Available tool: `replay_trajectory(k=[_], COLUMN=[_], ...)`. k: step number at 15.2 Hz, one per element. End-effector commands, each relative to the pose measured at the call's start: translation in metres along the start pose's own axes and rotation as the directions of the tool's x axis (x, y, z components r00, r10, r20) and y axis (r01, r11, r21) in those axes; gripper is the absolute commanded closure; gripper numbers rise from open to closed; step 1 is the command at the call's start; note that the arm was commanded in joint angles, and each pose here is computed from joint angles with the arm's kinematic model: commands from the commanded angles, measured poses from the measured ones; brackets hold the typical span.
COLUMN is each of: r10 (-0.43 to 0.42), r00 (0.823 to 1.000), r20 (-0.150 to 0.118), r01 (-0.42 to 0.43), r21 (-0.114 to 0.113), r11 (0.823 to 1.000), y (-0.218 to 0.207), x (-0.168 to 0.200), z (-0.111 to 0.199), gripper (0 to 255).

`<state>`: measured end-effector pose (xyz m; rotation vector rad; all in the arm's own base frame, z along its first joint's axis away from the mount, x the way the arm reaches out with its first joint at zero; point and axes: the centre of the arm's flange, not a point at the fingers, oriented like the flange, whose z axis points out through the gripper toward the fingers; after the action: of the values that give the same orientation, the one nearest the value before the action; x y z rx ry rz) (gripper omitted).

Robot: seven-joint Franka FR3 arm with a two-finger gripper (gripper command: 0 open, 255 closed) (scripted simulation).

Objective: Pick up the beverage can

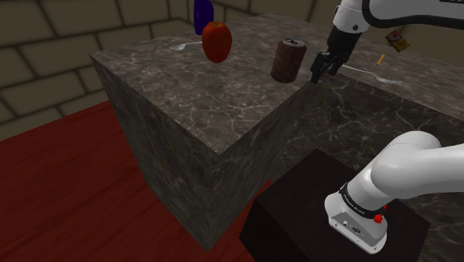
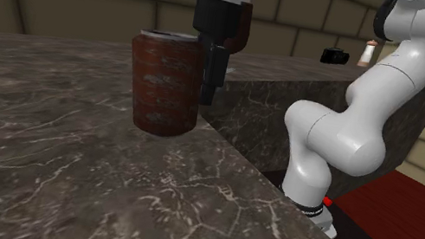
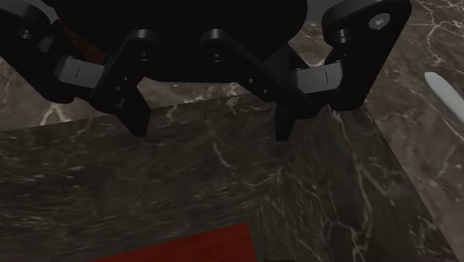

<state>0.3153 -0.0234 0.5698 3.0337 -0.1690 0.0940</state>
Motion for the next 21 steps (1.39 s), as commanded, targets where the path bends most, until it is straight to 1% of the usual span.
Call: replay_trajectory(k=[1, 4, 7, 10, 14, 15, 21], r10=[0.0, -0.038, -0.078, -0.12, -0.178, -0.181, -0.181], r00=[1.0, 0.998, 0.991, 0.979, 0.957, 0.956, 0.956], r20=[0.0, 0.056, 0.111, 0.163, 0.229, 0.232, 0.232], r01=[0.0, 0.036, 0.069, 0.1, 0.136, 0.138, 0.138], r21=[0.0, 0.04, 0.082, 0.126, 0.186, 0.189, 0.189], r11=[1.0, 0.999, 0.994, 0.987, 0.973, 0.972, 0.972], y=[0.0, -0.02, -0.039, -0.058, -0.083, -0.084, -0.087], x=[0.0, 0.018, 0.038, 0.058, 0.086, 0.088, 0.086], z=[0.0, -0.028, -0.056, -0.084, -0.12, -0.122, -0.09], gripper=[0, 0, 0, 0, 0, 0, 0])
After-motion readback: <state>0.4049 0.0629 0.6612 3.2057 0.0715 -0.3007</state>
